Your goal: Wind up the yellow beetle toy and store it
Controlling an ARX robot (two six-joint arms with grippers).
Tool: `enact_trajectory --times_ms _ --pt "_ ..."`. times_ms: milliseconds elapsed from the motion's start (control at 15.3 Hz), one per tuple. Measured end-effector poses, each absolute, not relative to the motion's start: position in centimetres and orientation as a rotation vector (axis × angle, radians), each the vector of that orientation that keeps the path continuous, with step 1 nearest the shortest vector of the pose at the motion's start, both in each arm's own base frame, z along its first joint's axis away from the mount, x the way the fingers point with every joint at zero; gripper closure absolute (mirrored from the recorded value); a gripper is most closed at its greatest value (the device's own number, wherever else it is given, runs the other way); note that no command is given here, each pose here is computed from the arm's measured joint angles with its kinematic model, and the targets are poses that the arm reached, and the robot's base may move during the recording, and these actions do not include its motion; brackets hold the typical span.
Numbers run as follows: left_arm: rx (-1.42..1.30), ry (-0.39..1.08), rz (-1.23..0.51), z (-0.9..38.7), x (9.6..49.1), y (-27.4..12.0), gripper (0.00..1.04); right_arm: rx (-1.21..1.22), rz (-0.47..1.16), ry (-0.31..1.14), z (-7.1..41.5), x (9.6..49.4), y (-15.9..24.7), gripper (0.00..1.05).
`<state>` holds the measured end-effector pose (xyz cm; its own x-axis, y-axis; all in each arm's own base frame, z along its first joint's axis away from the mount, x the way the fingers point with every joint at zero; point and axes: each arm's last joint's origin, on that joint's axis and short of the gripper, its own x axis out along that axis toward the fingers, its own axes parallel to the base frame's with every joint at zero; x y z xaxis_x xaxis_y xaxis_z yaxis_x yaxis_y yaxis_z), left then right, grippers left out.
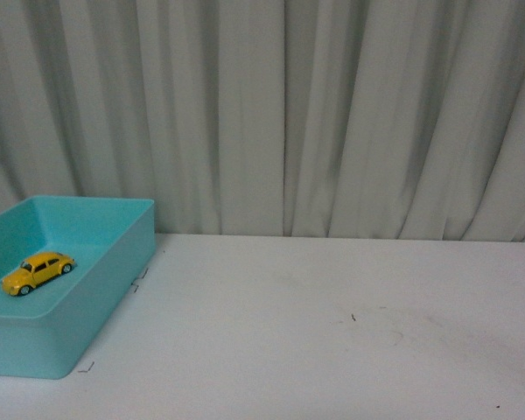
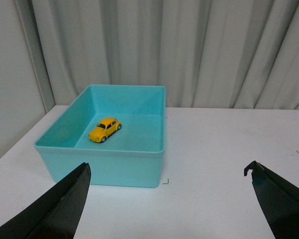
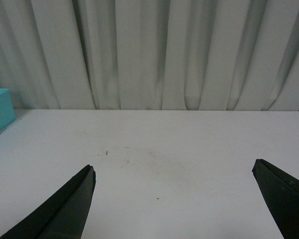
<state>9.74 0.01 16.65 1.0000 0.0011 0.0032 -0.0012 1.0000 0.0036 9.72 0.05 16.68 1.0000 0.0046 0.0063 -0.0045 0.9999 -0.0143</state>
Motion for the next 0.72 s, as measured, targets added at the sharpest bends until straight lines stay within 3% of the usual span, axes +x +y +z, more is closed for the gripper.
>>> enact_trajectory --times_ms 720 --pt "0.003 0.000 0.000 16.62 9.74 0.00 0.07 -0.014 0.005 -0.004 16.66 9.72 0.05 0.06"
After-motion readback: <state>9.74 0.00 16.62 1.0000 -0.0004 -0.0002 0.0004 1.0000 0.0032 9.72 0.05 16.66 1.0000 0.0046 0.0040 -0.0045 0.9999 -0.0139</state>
